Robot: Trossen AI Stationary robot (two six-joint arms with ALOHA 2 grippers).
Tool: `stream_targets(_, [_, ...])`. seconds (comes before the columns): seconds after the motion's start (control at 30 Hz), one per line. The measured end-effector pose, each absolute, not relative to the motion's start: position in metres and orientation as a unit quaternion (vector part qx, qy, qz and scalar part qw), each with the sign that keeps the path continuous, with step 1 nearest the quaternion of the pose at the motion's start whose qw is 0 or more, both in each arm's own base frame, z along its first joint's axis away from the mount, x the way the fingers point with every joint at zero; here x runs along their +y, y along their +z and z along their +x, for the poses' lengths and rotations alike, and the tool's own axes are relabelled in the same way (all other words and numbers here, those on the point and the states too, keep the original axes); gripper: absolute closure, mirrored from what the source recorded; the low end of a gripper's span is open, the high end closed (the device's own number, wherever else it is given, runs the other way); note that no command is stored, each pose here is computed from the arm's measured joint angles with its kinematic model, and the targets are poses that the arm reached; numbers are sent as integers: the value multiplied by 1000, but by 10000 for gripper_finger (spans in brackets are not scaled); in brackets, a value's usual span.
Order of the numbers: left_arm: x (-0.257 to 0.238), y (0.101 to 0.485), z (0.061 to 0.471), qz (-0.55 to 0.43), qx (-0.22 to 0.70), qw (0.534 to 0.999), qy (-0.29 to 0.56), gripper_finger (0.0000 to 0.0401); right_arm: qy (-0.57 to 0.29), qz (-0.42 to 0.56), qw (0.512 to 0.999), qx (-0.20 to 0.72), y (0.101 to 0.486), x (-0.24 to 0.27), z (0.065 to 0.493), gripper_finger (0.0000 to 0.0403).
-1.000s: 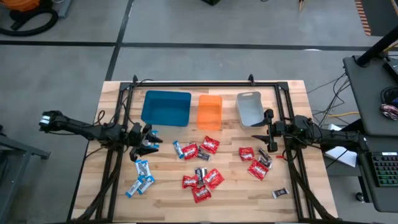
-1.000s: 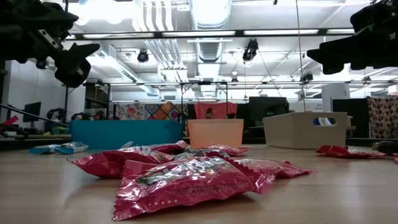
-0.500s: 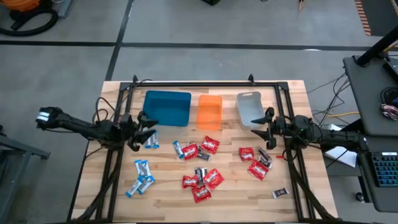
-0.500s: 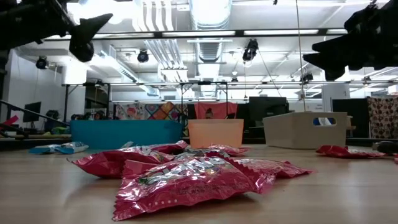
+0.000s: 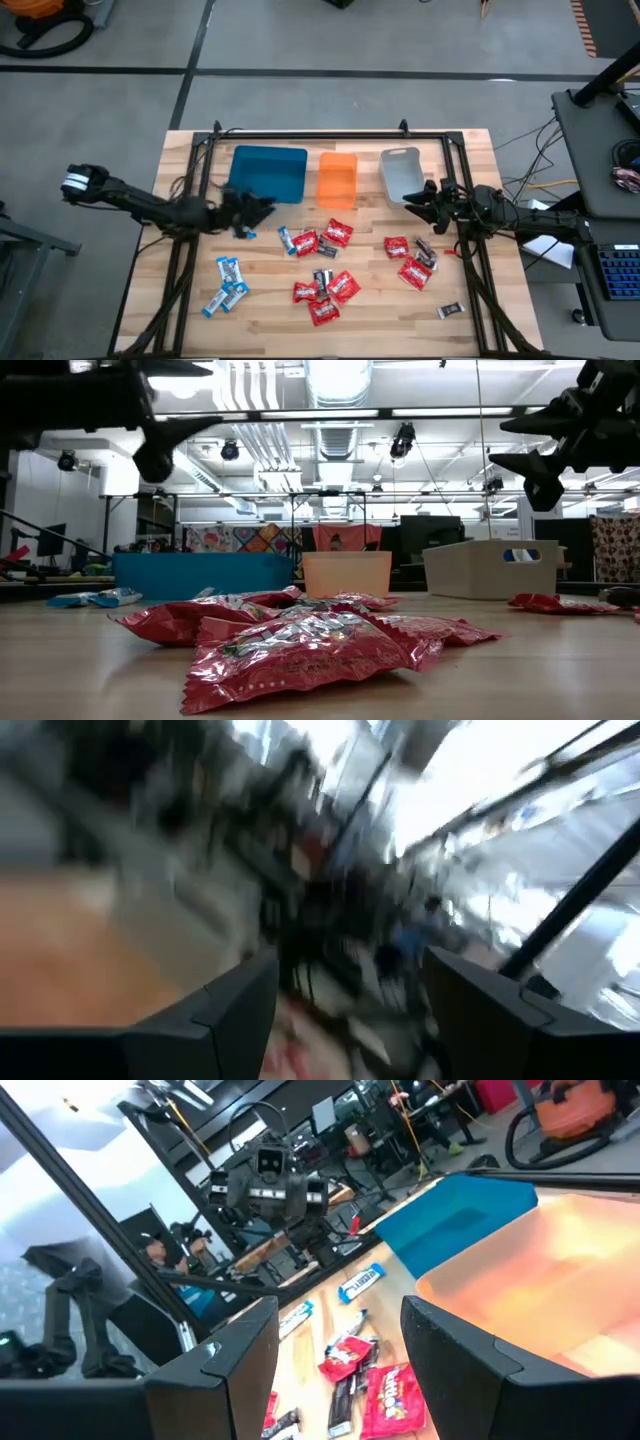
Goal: Sort candy
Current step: Put the white chocolate bar into the orange bin
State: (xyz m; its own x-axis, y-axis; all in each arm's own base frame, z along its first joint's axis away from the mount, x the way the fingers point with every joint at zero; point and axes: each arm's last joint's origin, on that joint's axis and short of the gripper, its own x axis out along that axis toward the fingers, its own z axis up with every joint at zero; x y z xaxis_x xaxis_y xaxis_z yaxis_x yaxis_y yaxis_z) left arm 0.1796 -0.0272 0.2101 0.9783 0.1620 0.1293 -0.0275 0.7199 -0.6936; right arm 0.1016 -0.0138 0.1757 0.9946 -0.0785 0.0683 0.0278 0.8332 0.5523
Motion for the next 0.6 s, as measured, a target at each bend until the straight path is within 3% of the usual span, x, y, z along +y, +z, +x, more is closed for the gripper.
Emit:
stream_targets(0.1, [-36,208,200,-416,75,903,76,169,-26,287,956,-50,180,-14,101,199])
stream_targets(0.3, [-54,207,219,-418,351,797,258,169,-26,287,956,-51,181,-14,101,199])
stream_targets(0.4, [-65,208,231,-394,415,758,313,169,-26,287,956,-50,181,-14,101,199])
stream_targets(0.6, [-82,208,273,-339,441,761,334,169,-29,295,954,-40,179,-14,101,199])
